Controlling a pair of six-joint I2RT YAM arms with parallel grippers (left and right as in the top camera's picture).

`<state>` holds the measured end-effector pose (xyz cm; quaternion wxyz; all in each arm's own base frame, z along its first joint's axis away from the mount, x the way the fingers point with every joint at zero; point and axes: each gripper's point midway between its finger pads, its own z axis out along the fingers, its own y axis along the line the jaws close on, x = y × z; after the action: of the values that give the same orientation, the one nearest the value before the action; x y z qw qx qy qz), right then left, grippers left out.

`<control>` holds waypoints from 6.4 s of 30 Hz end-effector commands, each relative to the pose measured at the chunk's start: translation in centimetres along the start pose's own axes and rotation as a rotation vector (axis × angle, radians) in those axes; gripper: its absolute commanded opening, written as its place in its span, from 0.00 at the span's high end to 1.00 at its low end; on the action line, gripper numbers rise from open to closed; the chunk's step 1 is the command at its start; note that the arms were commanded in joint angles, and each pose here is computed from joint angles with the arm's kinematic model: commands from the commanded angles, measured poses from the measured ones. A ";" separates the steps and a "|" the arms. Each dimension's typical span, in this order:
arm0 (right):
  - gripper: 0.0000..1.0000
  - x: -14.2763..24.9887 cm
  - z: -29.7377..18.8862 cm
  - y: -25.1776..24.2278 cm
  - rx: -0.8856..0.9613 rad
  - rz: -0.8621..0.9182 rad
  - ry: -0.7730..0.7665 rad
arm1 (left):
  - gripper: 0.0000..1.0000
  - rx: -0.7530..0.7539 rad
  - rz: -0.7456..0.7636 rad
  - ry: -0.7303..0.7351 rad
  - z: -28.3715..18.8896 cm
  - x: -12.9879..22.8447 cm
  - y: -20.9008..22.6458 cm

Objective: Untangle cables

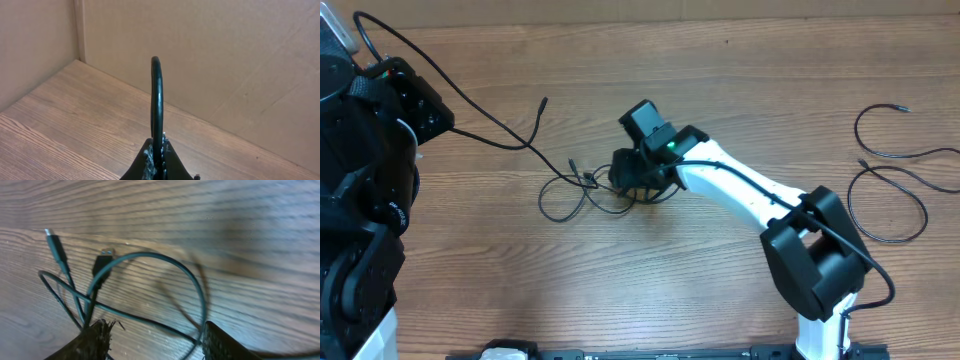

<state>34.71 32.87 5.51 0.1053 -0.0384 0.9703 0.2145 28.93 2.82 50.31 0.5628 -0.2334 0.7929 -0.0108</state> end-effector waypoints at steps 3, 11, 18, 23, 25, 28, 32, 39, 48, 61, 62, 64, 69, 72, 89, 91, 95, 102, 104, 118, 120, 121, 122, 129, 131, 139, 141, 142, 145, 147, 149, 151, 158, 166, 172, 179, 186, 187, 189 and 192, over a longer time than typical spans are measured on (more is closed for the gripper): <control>0.38 0.7 2.5 1.4 0.012 -0.220 -0.003 | 0.96 -0.020 -0.015 -0.005 -0.1 -0.1 0.5; 0.36 2.8 4.6 3.7 -0.013 -0.442 0.010 | 0.96 -0.068 -0.008 -0.008 -0.1 0.0 1.3; 0.51 1.0 4.5 3.1 0.060 -0.475 -0.076 | 0.96 -0.088 -0.003 -0.005 -0.1 0.1 1.7; 0.75 -0.6 4.2 2.4 0.098 -0.463 -0.133 | 0.96 -0.116 -0.011 -0.023 -0.2 -0.2 2.2; 0.81 -1.0 4.2 2.4 0.096 -0.458 -0.144 | 0.96 -0.112 -0.026 -0.030 -0.2 -0.4 2.1; 0.89 -1.8 4.5 1.9 0.111 -0.449 -0.167 | 0.96 -0.091 -0.082 -0.068 -0.5 -1.2 1.8; 0.91 -2.3 5.1 1.1 0.127 -0.436 -0.176 | 0.96 -0.012 -0.173 -0.154 -1.8 -3.4 0.8; 0.93 -2.5 5.0 0.9 0.128 -0.427 -0.177 | 0.96 0.087 -0.304 -0.442 -7.6 -9.5 1.1; 0.96 -2.5 5.0 0.9 0.128 -0.427 -0.177 | 0.96 -0.116 -0.407 -0.621 -10.6 -11.7 5.7; 0.96 -2.8 4.9 0.4 0.135 -0.389 -0.181 | 0.96 -0.145 -0.203 -0.277 -3.1 -5.4 3.4; 0.96 -3.0 4.8 0.1 0.138 -0.370 -0.184 | 0.96 -0.147 -0.183 -0.235 -2.2 -4.6 3.1; 0.96 -3.6 4.4 -0.6 0.145 -0.314 -0.191 | 0.96 -0.138 -0.149 -0.157 -0.4 -3.1 2.4; 0.96 -5.1 3.3 -2.8 0.161 -0.204 -0.202 | 0.96 -0.127 -0.087 0.011 3.6 0.4 0.8; 0.96 -6.3 2.7 -4.1 0.163 -0.151 -0.221 | 0.96 -0.104 -0.062 0.107 5.9 2.4 -0.3; 0.96 -8.0 2.0 -5.6 0.065 -0.087 -0.204 | 0.96 -0.286 0.095 0.712 13.6 16.8 1.0; 0.96 -8.0 2.0 -5.6 0.066 -0.087 -0.203 | 0.95 -0.334 0.113 0.770 14.3 18.1 1.9; 0.96 -7.9 2.0 -5.6 0.066 -0.087 -0.202 | 0.95 -0.403 0.142 0.891 15.8 20.8 3.4; 0.96 -7.9 2.0 -5.6 0.066 -0.087 -0.202 | 0.88 -0.458 0.164 1.050 18.5 25.4 4.7; 0.96 -7.9 2.0 -5.6 0.067 -0.087 -0.201 | 0.88 -0.479 0.170 1.083 19.2 26.5 5.2; 0.96 -7.9 2.0 -5.6 0.066 -0.087 -0.201 | 0.38 -0.567 0.221 1.270 21.6 32.3 7.6; 0.96 -7.9 2.0 -5.6 0.066 -0.087 -0.201 | 0.33 -0.575 0.222 1.283 21.7 32.8 7.8; 0.96 -7.9 2.0 -5.6 0.066 -0.087 -0.201 | 0.32 -0.581 0.222 1.287 21.8 33.0 7.9; 0.96 -7.9 2.0 -5.6 0.066 -0.087 -0.201 | 0.32 -0.585 0.218 1.289 21.9 33.1 7.9; 0.96 -7.8 2.0 -5.6 0.068 -0.086 -0.198 | 0.32 -0.618 0.144 1.235 22.3 32.7 7.7; 0.96 -7.8 2.0 -5.7 0.069 -0.086 -0.197 | 0.31 -0.626 0.123 1.221 22.1 32.4 7.6; 0.95 -7.8 2.0 -5.7 0.070 -0.085 -0.195 | 0.37 -0.604 0.060 1.157 20.1 29.7 6.5; 0.95 -7.8 2.0 -5.7 0.070 -0.085 -0.195 | 0.36 -0.617 0.046 1.123 19.8 28.9 6.7; 0.94 -7.8 2.0 -5.7 0.070 -0.085 -0.195 | 0.37 -0.634 0.032 1.101 19.7 28.4 6.9; 0.91 -7.8 2.0 -5.7 0.070 -0.085 -0.194 | 0.35 -0.687 -0.037 1.016 19.4 27.1 8.0; 0.91 -7.8 2.0 -5.7 0.070 -0.085 -0.194 | 0.34 -0.680 -0.082 0.974 19.3 26.7 8.6; 0.91 -7.8 2.0 -5.7 0.070 -0.085 -0.194 | 0.32 -0.682 -0.121 0.944 18.8 26.7 9.6; 0.91 -7.8 2.0 -5.7 0.070 -0.085 -0.195 | 0.30 -0.700 -0.154 0.933 18.2 27.3 10.9; 0.90 -7.9 2.0 -5.5 0.060 -0.087 -0.197 | 0.22 -0.682 -0.325 1.000 17.2 33.2 14.4; 0.89 -7.9 2.0 -5.5 0.060 -0.087 -0.198 | 0.23 -0.717 -0.489 0.992 18.2 38.0 16.4; 0.88 -7.9 2.0 -5.5 0.060 -0.087 -0.198 | 0.25 -0.731 -0.591 0.910 19.7 39.8 17.2; 0.86 -7.9 2.0 -5.5 0.060 -0.087 -0.197 | 0.27 -0.803 -0.691 0.884 19.0 42.8 18.2; 0.86 -7.9 2.0 -5.5 0.060 -0.087 -0.197 | 0.94 -0.803 -0.688 0.840 19.4 43.6 19.4; 0.86 -7.9 2.0 -5.5 0.060 -0.087 -0.197 | 0.96 -0.784 -0.667 0.839 19.7 43.4 19.3; 0.86 -7.9 2.0 -5.5 0.060 -0.087 -0.197 | 0.96 -0.731 -0.610 0.838 20.5 42.8 19.2; 0.83 -7.9 2.0 -5.5 0.060 -0.087 -0.197 | 0.96 -0.657 -0.539 0.828 21.7 41.4 19.0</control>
<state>42.69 28.40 1.77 0.1945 -0.0550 0.9638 0.1741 30.23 8.37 -0.05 0.0689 -0.6048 0.7934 -0.0048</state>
